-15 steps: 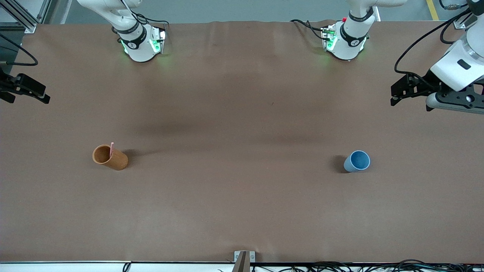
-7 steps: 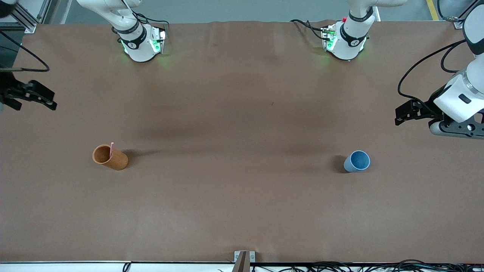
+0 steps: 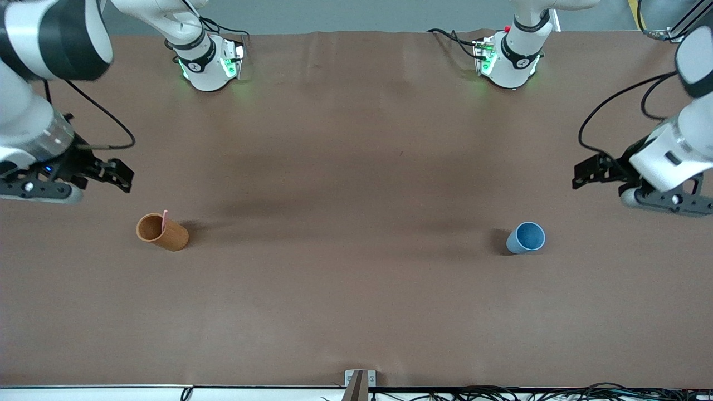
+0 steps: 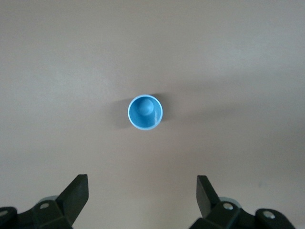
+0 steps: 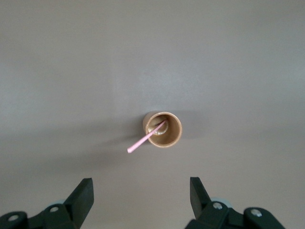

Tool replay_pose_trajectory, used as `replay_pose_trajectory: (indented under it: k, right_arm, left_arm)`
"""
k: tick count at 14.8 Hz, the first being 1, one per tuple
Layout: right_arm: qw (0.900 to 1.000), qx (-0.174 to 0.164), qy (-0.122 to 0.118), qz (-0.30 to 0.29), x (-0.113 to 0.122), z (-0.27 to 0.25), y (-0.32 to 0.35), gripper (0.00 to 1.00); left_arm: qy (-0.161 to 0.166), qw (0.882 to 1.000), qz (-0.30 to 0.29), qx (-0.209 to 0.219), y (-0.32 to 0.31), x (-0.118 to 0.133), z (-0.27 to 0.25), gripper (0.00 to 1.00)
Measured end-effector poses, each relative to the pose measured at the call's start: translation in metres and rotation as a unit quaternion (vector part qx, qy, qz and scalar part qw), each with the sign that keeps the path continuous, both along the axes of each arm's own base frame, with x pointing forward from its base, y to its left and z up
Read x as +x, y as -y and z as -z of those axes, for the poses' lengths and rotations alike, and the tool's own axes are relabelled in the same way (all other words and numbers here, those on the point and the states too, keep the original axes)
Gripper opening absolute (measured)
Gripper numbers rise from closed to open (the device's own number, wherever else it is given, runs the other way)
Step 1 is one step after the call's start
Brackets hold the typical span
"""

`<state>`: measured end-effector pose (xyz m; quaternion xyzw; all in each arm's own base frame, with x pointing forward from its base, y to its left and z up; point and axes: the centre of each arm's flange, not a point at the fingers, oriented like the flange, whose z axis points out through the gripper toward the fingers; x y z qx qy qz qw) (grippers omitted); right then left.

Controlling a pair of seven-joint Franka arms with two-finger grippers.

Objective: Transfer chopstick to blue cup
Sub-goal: 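Lower the right gripper to the pink chopstick while the left gripper lowers to the cup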

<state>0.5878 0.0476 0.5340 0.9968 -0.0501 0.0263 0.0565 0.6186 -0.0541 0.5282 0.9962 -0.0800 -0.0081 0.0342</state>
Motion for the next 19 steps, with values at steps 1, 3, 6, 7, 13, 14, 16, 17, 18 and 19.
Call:
replay_pose_trajectory:
  k: [1, 3, 6, 7, 13, 14, 16, 17, 18, 19]
  right_arm:
    - [1.0, 0.0, -0.006, 0.012, 0.005, 0.017, -0.001, 0.9]
    - [0.999, -0.002, -0.019, 0.031, 0.013, 0.046, -0.005, 0.91]
    - [0.998, -0.006, -0.04, 0.045, 0.02, 0.078, -0.011, 0.89]
    - [0.998, -0.009, -0.046, 0.047, 0.021, 0.086, -0.013, 0.89]
    - [0.996, -0.074, -0.037, 0.014, 0.004, 0.151, -0.05, 0.7]
    - [0.996, -0.076, -0.035, 0.008, 0.001, 0.16, -0.052, 0.7]
    - [0.996, -0.084, -0.032, -0.002, -0.003, 0.173, -0.049, 0.64]
    - [0.996, -0.088, -0.032, -0.005, -0.005, 0.176, -0.048, 0.6]
    - [0.995, -0.095, -0.032, -0.009, -0.006, 0.178, -0.047, 0.47]
    - [0.994, -0.102, -0.031, -0.014, -0.006, 0.179, -0.046, 0.37]
  left_arm:
    - [-0.003, 1.0, -0.003, 0.002, -0.003, 0.014, 0.03, 1.0]
    - [-0.006, 1.0, -0.008, 0.007, -0.008, 0.039, 0.098, 1.0]
    - [-0.001, 1.0, -0.016, 0.013, -0.012, 0.061, 0.187, 1.0]
    - [0.0, 1.0, -0.019, 0.015, -0.013, 0.063, 0.211, 1.0]
    - [-0.002, 0.999, -0.034, 0.011, -0.016, 0.048, 0.264, 1.0]
    - [-0.001, 0.999, -0.035, 0.011, -0.017, 0.047, 0.262, 1.0]
    - [0.0, 0.999, -0.035, 0.011, -0.017, 0.045, 0.258, 1.0]
    - [0.001, 0.999, -0.035, 0.011, -0.017, 0.045, 0.256, 1.0]
    - [0.005, 0.999, -0.035, 0.01, -0.017, 0.046, 0.251, 1.0]
    - [0.009, 0.999, -0.035, 0.009, -0.017, 0.046, 0.242, 1.0]
